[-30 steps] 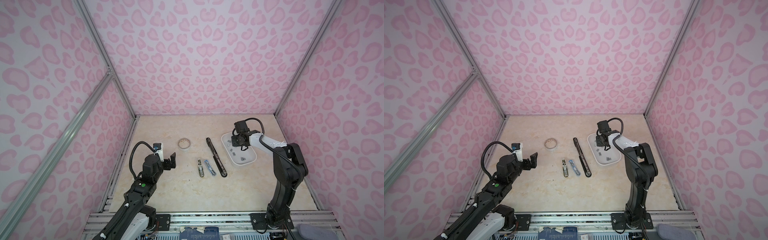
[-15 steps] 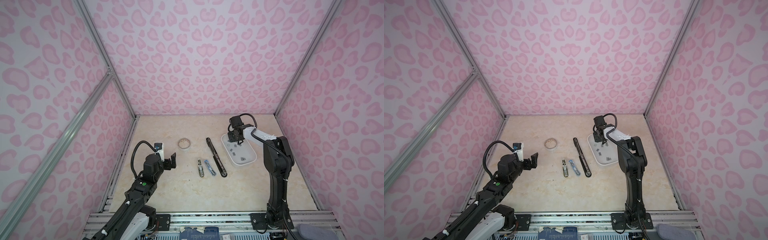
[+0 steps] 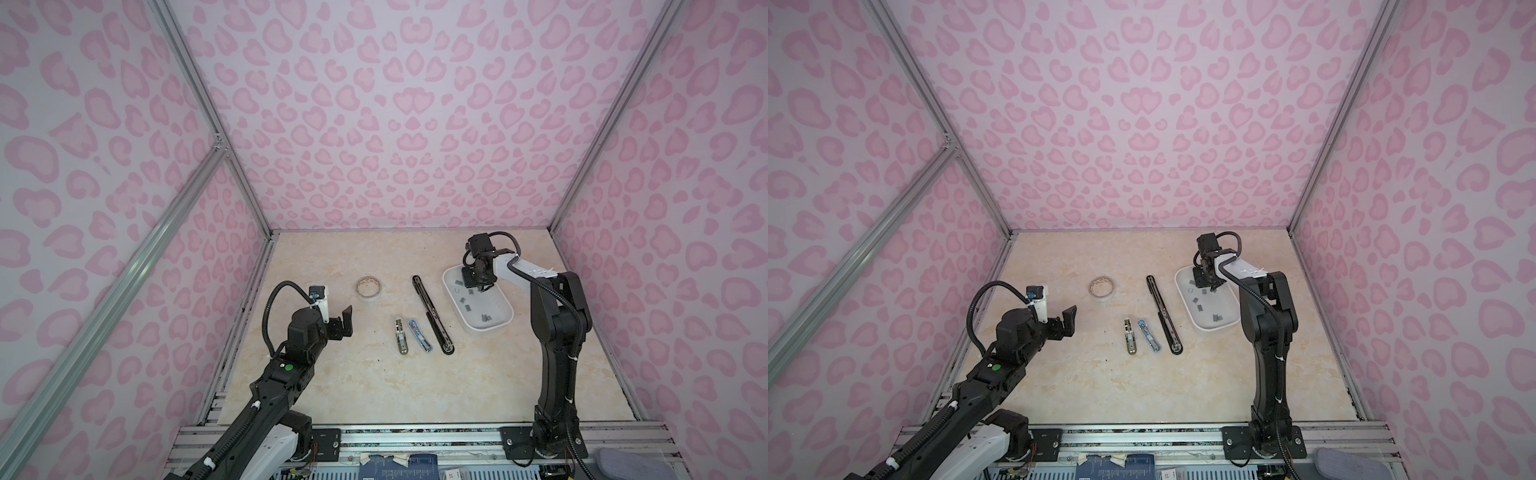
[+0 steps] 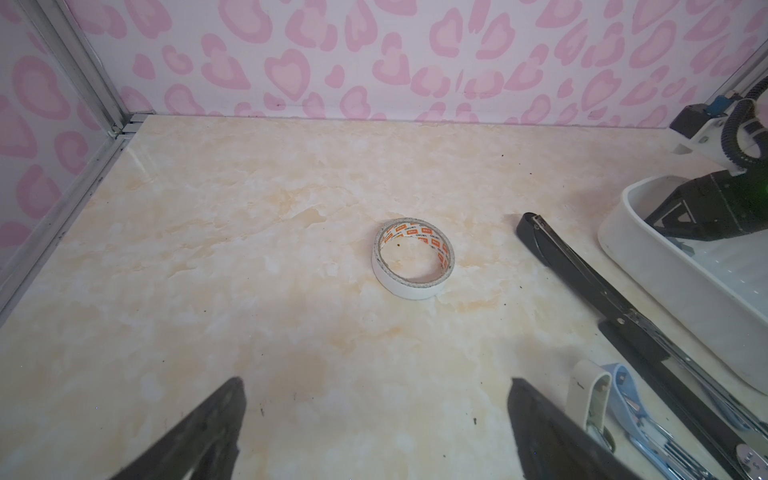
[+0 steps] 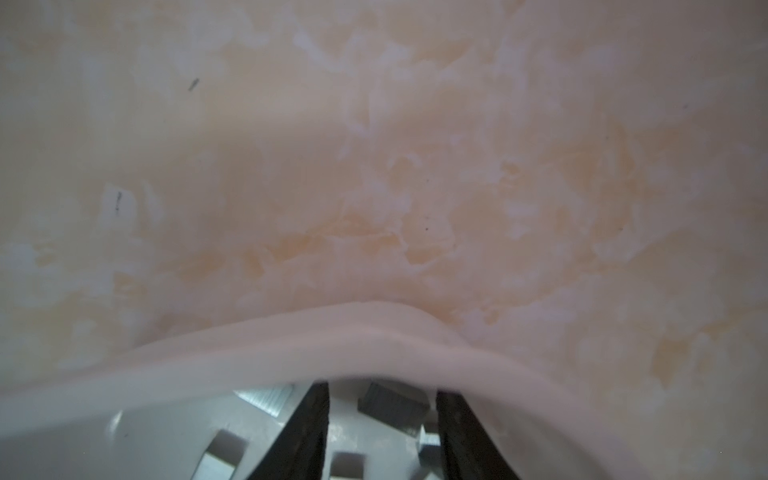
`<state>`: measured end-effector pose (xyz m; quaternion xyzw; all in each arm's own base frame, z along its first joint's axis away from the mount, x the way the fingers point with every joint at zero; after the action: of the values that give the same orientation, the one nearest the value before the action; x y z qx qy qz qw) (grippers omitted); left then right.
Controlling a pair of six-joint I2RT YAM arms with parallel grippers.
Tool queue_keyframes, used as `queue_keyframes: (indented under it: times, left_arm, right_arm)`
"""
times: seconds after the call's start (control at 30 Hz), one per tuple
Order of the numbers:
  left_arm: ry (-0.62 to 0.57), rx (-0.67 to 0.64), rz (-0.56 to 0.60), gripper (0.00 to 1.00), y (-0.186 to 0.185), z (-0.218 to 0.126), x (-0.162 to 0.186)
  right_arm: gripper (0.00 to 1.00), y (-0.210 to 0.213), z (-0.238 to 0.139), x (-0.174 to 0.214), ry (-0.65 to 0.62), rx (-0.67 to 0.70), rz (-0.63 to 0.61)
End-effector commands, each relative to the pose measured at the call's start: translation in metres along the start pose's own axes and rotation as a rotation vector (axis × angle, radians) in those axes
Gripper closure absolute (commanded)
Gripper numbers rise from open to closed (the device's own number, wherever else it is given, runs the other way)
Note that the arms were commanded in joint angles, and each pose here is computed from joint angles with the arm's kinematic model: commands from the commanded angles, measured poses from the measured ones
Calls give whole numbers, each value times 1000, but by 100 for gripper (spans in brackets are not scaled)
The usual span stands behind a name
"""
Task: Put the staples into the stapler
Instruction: 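Lower the right gripper into the tray and close on a grey staple strip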
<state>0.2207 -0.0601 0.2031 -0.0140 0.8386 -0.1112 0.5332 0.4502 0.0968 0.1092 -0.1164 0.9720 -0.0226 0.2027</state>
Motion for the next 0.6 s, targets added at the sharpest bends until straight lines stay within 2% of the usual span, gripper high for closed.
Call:
queue_keyframes:
  times: [0.0, 0.57]
  left_arm:
    - [-29, 18, 3, 1, -3, -1, -7]
    - [-35, 17, 1, 1, -2, -3, -7]
  right_arm:
    - [56, 3, 7, 3, 38, -36, -7]
    - [60, 13, 9, 14, 89, -39, -25]
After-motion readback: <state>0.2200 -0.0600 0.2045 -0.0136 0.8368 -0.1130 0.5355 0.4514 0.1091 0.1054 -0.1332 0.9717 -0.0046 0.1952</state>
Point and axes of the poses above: each gripper's point midway between its finger pads, its own z axis out along the fingers, its own y axis along the line the jaws close on, x = y × z, the point moved 9 cm from there along -z, back along the fingers, and after that the axes turned 6 degrees about -z, right-handed, at the moved point
